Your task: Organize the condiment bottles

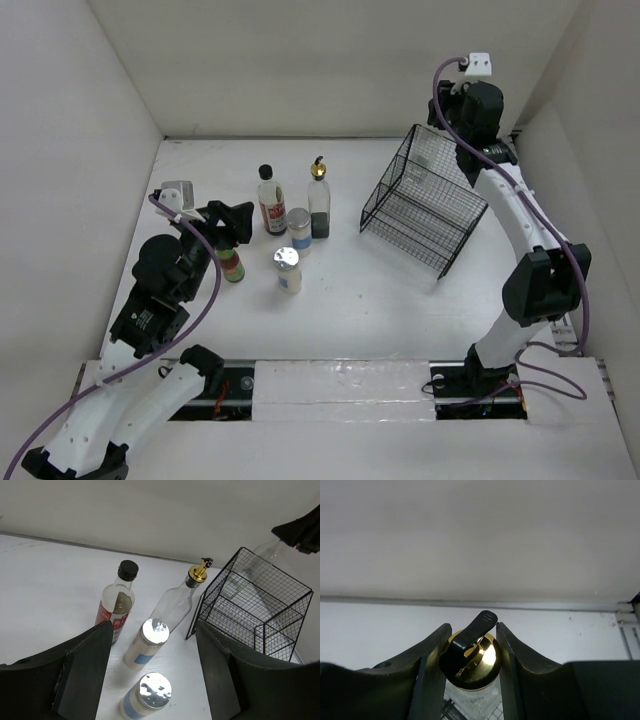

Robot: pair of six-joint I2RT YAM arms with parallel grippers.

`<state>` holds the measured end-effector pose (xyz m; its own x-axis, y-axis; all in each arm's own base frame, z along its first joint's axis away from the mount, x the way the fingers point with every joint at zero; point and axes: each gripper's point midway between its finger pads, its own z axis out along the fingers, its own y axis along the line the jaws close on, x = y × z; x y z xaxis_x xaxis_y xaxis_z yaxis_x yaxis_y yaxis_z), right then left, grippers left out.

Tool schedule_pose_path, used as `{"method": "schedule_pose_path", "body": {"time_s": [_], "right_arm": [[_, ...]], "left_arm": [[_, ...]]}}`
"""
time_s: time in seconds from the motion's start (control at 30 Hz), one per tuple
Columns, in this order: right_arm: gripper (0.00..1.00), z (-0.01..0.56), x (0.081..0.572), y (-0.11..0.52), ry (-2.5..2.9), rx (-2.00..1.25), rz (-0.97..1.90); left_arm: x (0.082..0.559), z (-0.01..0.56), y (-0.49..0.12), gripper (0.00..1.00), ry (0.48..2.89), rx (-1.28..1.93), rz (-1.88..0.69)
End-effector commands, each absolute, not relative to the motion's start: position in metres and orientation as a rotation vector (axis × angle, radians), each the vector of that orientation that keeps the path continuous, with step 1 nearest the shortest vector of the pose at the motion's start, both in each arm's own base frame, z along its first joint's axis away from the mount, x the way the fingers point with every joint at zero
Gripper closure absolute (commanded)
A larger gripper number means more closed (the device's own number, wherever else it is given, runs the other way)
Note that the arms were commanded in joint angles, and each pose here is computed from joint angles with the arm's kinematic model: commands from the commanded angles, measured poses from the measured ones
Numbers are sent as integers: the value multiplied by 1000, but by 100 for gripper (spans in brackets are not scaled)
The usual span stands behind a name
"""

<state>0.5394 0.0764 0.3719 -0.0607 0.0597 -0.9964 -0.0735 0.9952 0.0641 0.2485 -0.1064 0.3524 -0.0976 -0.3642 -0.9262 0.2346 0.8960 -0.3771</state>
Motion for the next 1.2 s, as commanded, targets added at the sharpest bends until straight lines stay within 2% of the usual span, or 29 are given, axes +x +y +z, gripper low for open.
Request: {"method": "schedule_pose_path", "body": {"time_s": [0.0, 0.17, 0.33, 0.47, 0.5, 0.57, 0.77, 0.93, 1.03, 1.1, 1.17], "right_arm": [[90, 432, 534, 78, 1406, 17, 176], [90, 395, 537, 79, 1463, 29, 187], [82, 377, 538, 81, 1491, 28, 198], [55, 374, 535, 81, 1496, 28, 198], [45, 380, 533, 80, 1485, 28, 199], [36, 396, 524, 79, 1454, 29, 202], [27, 442, 501, 82, 1371, 0, 236], [28, 464, 474, 104, 1347, -91, 316], [57, 455, 454, 146, 1363, -281, 411], [83, 439, 442, 170, 1383, -378, 461], [87, 422, 424, 204, 1394, -483, 545]], "left_arm": [[251, 364, -107, 37, 1543, -101, -514], [251, 364, -107, 37, 1543, -101, -514], [251, 364, -107, 37, 1543, -101, -514], [249, 366, -106, 37, 1534, -103, -518], [249, 366, -106, 37, 1534, -103, -518], [249, 366, -106, 37, 1534, -103, -518], [249, 366, -106, 37, 1534, -103, -518], [249, 366, -106, 37, 1534, -103, -518], [249, 366, -106, 37, 1534, -103, -518], [249, 366, -106, 37, 1534, -103, -518], [249, 366, -106, 37, 1534, -103, -518]]}}
